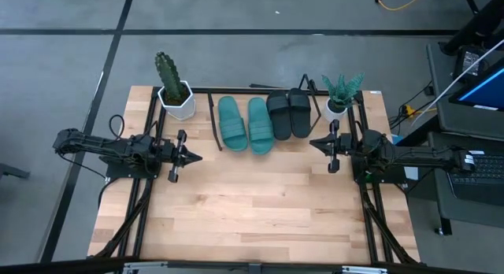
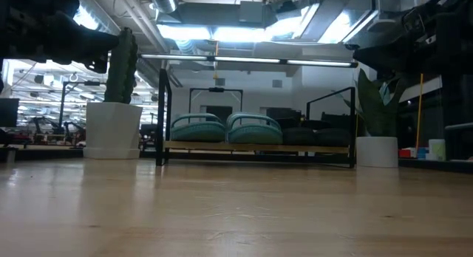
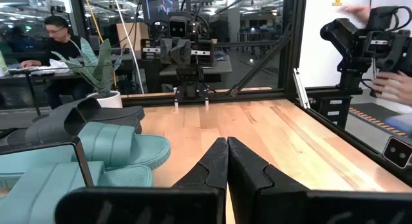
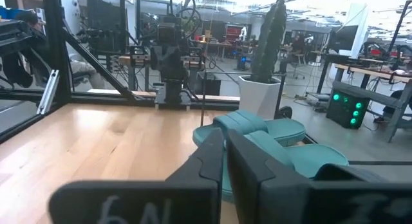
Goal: Pick and place slides into the shelf
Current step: Return to Home Position
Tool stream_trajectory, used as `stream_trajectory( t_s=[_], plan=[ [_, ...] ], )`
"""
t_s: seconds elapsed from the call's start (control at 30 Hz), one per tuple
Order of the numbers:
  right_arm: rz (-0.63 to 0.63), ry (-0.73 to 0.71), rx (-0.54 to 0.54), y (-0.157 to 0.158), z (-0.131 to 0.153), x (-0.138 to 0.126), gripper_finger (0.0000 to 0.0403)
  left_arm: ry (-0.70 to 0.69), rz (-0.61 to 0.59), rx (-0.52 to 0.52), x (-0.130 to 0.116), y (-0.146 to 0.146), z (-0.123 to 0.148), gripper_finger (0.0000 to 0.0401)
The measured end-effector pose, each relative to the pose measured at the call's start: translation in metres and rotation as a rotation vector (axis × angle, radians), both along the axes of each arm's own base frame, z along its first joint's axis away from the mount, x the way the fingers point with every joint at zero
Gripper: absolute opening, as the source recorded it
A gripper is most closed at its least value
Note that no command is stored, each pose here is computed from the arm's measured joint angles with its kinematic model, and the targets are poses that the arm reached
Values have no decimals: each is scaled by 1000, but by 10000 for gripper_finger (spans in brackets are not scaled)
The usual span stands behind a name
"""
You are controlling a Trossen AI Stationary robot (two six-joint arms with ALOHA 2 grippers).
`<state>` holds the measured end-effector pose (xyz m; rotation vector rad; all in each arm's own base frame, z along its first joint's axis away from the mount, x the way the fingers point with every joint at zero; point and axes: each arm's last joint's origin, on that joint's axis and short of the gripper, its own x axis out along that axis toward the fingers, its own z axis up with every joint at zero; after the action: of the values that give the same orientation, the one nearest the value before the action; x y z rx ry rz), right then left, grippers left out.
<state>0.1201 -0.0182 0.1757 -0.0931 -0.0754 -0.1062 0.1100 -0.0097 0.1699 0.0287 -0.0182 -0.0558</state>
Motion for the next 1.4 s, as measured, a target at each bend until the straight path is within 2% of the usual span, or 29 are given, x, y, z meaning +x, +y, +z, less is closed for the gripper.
stream_trajectory(
  t_s=[0.2,0.4,0.53,0.63,0.87,1.2,1.4],
  plan=[
    [2,13,27,0,-1,-1,22,0,0,0,0,0,0,0],
    [6,68,14,3,-7,-13,23,0,0,0,0,0,0,0],
    [9,39,10,4,-5,-19,23,0,0,0,0,0,0,0],
    [52,31,-5,5,-5,-20,23,0,0,0,0,0,0,0],
    [125,82,-123,12,-9,-21,23,0,0,0,0,0,0,0],
    [240,35,-157,24,-6,-23,23,0,0,0,0,0,0,0],
    [258,39,-122,25,-6,-23,23,0,0,0,0,0,0,0]
  ],
)
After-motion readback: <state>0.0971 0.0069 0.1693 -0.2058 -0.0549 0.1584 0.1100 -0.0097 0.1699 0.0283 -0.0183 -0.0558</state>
